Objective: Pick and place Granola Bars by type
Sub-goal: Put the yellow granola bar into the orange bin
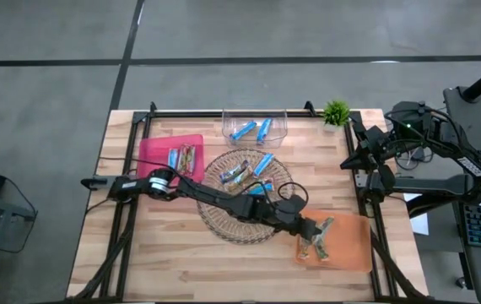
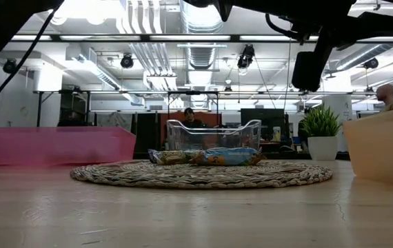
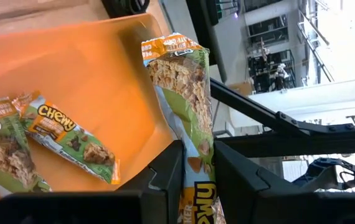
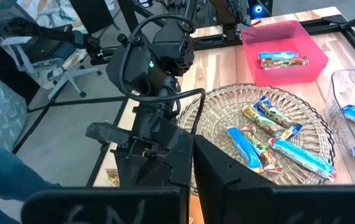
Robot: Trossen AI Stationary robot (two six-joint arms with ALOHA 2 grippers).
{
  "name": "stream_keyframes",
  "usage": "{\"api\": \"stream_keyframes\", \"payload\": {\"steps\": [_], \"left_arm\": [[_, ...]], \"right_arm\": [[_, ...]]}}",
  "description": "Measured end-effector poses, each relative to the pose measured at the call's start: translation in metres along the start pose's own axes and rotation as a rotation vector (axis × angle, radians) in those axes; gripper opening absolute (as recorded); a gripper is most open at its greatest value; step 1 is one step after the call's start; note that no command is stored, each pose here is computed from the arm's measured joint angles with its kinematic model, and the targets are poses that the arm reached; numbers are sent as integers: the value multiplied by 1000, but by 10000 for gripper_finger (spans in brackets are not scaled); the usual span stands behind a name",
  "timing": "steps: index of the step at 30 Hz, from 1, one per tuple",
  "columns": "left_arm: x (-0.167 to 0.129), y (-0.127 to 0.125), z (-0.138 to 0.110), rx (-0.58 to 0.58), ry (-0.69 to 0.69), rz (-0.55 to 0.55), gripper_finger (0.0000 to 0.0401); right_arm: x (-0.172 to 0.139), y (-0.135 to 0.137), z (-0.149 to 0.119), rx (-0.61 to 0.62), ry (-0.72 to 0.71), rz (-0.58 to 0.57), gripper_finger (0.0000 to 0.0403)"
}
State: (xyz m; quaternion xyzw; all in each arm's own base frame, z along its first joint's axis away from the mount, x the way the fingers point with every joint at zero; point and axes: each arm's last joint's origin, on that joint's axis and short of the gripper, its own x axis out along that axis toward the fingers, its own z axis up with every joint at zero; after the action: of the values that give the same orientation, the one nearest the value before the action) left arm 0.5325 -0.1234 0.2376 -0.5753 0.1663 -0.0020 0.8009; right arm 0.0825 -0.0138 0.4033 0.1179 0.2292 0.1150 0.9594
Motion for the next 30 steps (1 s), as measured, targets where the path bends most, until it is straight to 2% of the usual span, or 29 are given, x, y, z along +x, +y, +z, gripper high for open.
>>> {"api": "stream_keyframes", "payload": {"steps": [7, 25, 30], "left_arm": [[0, 5, -1, 1, 15, 49, 71], [0, 5, 1, 11, 17, 48, 72], [0, 5, 1, 12, 18, 48, 99]], "right_arm": [[0, 0, 0, 0, 0, 0, 8], [0, 0, 0, 1, 0, 0, 8], [0, 0, 0, 3, 0, 0, 8]]}}
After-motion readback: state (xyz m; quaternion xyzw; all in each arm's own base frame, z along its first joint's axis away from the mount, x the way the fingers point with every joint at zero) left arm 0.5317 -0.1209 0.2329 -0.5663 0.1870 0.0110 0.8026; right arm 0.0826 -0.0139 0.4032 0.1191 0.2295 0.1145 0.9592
